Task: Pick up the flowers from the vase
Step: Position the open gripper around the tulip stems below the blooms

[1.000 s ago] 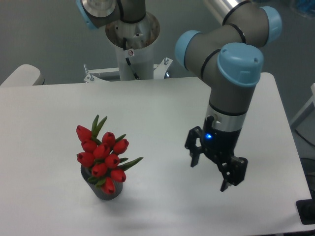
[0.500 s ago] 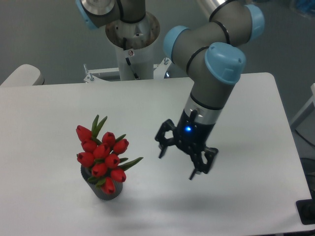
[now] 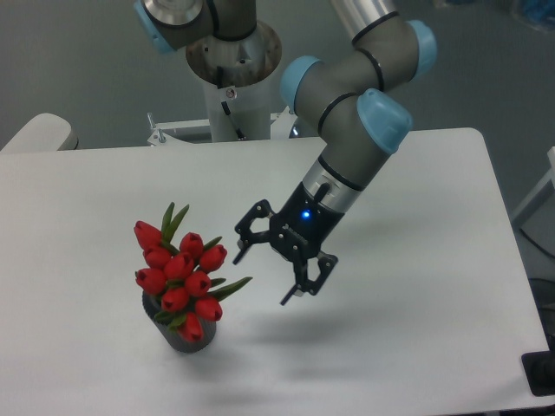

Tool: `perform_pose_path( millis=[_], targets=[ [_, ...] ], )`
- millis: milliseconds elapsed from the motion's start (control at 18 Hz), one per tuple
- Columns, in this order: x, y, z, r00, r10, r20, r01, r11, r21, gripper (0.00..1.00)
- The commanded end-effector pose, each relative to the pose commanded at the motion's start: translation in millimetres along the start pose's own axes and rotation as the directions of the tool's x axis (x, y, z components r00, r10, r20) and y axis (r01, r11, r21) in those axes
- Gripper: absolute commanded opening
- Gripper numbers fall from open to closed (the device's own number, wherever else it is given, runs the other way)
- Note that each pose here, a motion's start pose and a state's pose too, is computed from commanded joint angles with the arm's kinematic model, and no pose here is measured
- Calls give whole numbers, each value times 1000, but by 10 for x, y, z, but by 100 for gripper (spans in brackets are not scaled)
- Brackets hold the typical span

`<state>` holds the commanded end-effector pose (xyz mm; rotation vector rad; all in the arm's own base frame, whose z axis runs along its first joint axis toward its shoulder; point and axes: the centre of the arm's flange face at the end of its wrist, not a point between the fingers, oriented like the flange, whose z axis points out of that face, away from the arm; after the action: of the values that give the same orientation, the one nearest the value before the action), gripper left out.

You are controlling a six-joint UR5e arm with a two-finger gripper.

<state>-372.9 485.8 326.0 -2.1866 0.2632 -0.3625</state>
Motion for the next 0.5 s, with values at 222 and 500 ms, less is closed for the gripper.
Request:
perform_pose_path(
  millis=[222, 500],
  targets=[
    [134, 127, 57, 996, 93, -17, -93, 996, -3, 100],
    [294, 107, 221, 988, 144, -60, -142, 989, 29, 100]
  ],
)
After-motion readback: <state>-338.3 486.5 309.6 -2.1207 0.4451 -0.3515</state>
